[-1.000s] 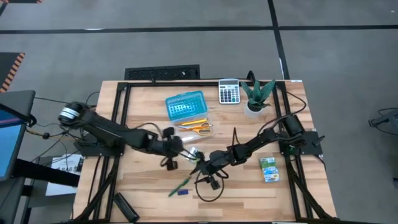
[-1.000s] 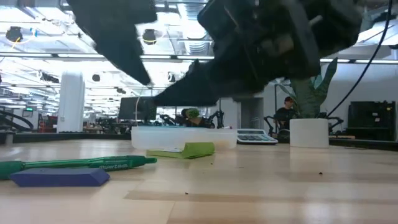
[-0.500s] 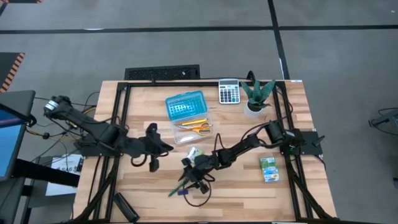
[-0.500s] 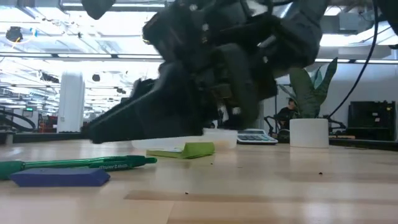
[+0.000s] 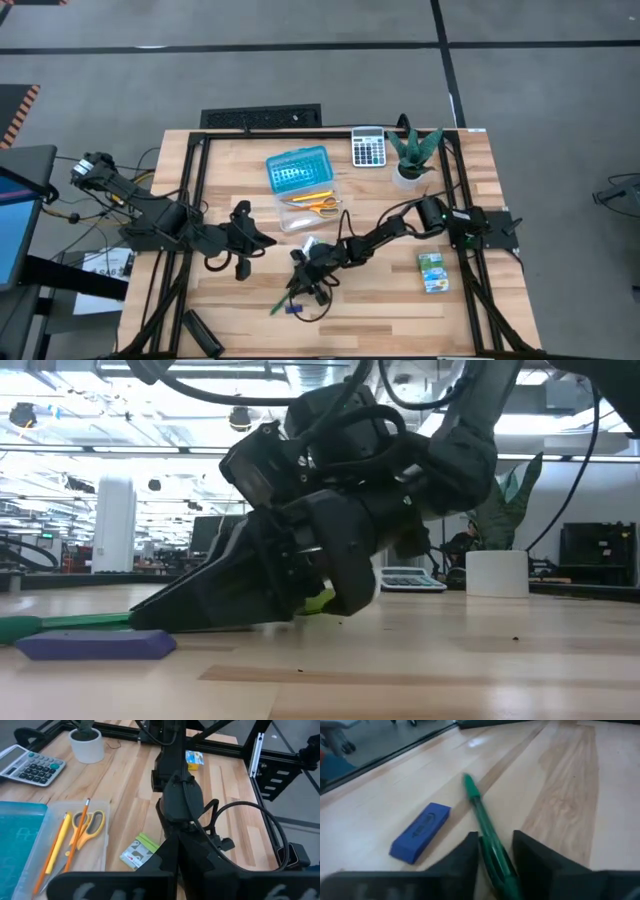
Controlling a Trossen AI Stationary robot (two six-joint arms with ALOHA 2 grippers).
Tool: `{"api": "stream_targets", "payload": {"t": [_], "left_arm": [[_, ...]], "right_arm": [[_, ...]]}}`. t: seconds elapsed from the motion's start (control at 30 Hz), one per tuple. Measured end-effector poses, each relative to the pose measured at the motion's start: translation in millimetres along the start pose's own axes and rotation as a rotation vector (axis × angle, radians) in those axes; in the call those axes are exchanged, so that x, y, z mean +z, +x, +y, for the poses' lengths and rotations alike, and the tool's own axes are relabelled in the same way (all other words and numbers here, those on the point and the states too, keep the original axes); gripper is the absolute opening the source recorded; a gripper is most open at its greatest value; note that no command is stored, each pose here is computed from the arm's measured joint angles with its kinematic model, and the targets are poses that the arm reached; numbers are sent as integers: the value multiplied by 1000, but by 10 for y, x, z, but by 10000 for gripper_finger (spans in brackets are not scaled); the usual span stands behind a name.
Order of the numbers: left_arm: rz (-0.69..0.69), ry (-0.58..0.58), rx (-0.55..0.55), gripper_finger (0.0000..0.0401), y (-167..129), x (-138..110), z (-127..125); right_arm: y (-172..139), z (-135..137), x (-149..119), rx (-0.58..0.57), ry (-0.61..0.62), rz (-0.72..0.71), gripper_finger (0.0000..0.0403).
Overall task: Pack school essentials
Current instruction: Put the green pen into the supply box
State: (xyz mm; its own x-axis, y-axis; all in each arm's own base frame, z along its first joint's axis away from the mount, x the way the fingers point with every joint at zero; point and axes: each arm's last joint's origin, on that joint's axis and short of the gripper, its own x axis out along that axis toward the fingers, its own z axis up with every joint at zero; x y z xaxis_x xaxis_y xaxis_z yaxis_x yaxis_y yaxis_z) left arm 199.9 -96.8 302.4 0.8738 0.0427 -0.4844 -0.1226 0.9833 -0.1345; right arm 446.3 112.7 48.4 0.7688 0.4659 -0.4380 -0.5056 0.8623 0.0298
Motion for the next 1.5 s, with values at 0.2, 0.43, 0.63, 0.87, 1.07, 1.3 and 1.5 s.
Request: {"api": "stream_targets", "payload": {"t": [0.2, 0.43, 0.63, 0.87, 1.07, 1.3, 1.5], "left_arm": [[-1, 18, -1, 0, 0, 1, -1], [-1, 21, -1, 0, 0, 1, -1], [-10, 22, 17, 0, -1, 4, 5], [-12, 45, 16, 0, -1, 7, 4], [-35, 69, 19, 0, -70, 33, 35], [-106, 46, 16, 0, -301, 107, 142], [-136, 46, 13, 0, -467, 127, 231]], "right_arm": [[-22, -60, -49, 5, 22, 40, 36], [-23, -61, -47, 3, 20, 27, 29], [-71, -100, 71, 11, 37, -27, 29], [-302, -181, 377, 9, 2, -7, 29], [-624, -298, 796, -3, -45, -58, 33], [-1214, -658, 1038, -107, -82, -48, 31], [-1754, -1019, 901, -216, -35, -65, 39]]}}
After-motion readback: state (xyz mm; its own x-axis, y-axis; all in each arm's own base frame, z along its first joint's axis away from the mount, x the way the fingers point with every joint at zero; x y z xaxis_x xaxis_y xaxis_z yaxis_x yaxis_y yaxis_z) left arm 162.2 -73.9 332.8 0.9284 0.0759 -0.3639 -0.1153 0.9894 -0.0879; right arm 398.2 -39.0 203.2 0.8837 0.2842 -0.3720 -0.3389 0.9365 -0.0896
